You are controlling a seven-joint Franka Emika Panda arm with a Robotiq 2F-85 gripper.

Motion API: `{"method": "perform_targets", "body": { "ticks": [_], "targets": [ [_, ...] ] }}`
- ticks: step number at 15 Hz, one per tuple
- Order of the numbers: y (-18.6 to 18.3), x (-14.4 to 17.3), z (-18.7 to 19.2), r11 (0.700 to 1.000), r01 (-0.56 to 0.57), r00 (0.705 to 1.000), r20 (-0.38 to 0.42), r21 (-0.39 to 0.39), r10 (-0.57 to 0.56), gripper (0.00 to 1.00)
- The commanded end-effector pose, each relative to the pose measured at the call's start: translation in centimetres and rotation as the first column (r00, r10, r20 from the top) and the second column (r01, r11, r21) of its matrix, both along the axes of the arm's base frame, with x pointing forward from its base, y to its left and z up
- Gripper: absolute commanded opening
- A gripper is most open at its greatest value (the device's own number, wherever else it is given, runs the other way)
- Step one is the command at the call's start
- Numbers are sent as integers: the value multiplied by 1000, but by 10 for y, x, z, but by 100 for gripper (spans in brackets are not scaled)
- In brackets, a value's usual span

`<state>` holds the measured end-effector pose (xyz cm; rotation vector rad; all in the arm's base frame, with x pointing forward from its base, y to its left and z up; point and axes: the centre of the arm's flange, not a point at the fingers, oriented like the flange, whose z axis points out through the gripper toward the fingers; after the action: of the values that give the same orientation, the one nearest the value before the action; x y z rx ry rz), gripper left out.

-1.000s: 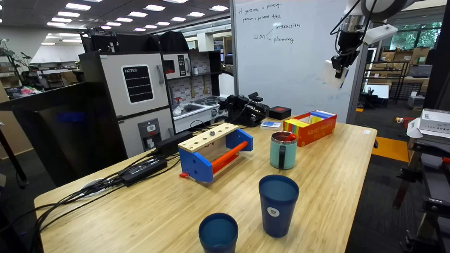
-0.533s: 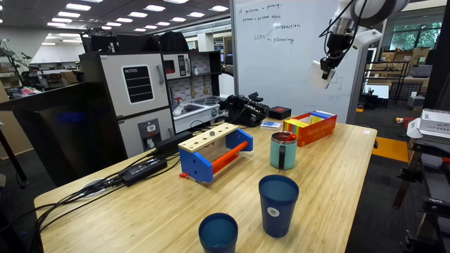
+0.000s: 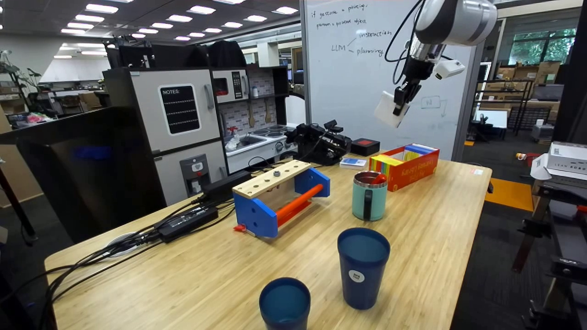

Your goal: Remove the screwdriver from the rack, put it in the cup, and then remove the book from the table and put it in the box

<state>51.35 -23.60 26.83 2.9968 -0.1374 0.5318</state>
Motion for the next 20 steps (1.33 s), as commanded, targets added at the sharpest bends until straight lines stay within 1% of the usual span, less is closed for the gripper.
{"method": "perform_targets", "body": {
  "ticks": [1,4,7,12,17,19,20],
  "targets": [
    [-26,6,-10,997,-56,998,-12,62,57,4],
    [-37,-17,-14,993,-63,996,-61,104,70,4],
    [-43,-30,-16,990,-57,991,-112,130,72,4],
    [-42,-25,-26,985,-54,985,-154,164,79,4],
    [-40,-29,-48,976,-37,975,-205,214,81,4],
    [-43,-31,-56,979,-14,973,-221,206,60,4],
    [-46,-31,-57,981,-6,975,-216,192,48,4]
  ]
}}
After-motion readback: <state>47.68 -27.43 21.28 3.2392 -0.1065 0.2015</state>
